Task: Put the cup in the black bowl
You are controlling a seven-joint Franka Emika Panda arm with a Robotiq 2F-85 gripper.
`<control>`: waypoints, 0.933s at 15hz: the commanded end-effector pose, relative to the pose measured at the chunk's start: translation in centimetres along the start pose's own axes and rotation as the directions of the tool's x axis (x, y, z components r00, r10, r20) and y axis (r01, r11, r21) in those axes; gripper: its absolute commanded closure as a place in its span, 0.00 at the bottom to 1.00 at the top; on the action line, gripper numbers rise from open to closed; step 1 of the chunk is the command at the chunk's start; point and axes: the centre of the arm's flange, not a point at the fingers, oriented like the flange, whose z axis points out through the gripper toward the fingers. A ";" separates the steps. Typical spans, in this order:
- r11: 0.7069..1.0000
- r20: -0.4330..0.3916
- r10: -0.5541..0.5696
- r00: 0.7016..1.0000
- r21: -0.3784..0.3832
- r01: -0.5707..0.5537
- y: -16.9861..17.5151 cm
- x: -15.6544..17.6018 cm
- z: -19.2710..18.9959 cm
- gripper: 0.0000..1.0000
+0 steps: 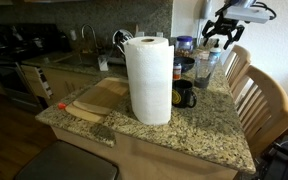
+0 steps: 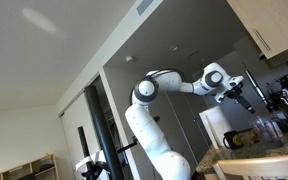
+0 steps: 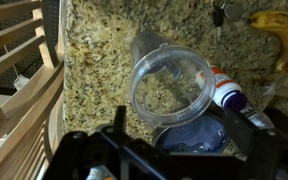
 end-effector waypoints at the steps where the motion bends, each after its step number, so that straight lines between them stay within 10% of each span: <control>1: 0.997 0.025 0.053 0.998 -0.057 -0.051 -0.7 0.5 3.1 0.00; 14: 0.987 0.107 0.093 0.990 -0.138 -0.077 0.4 0.6 8.1 0.00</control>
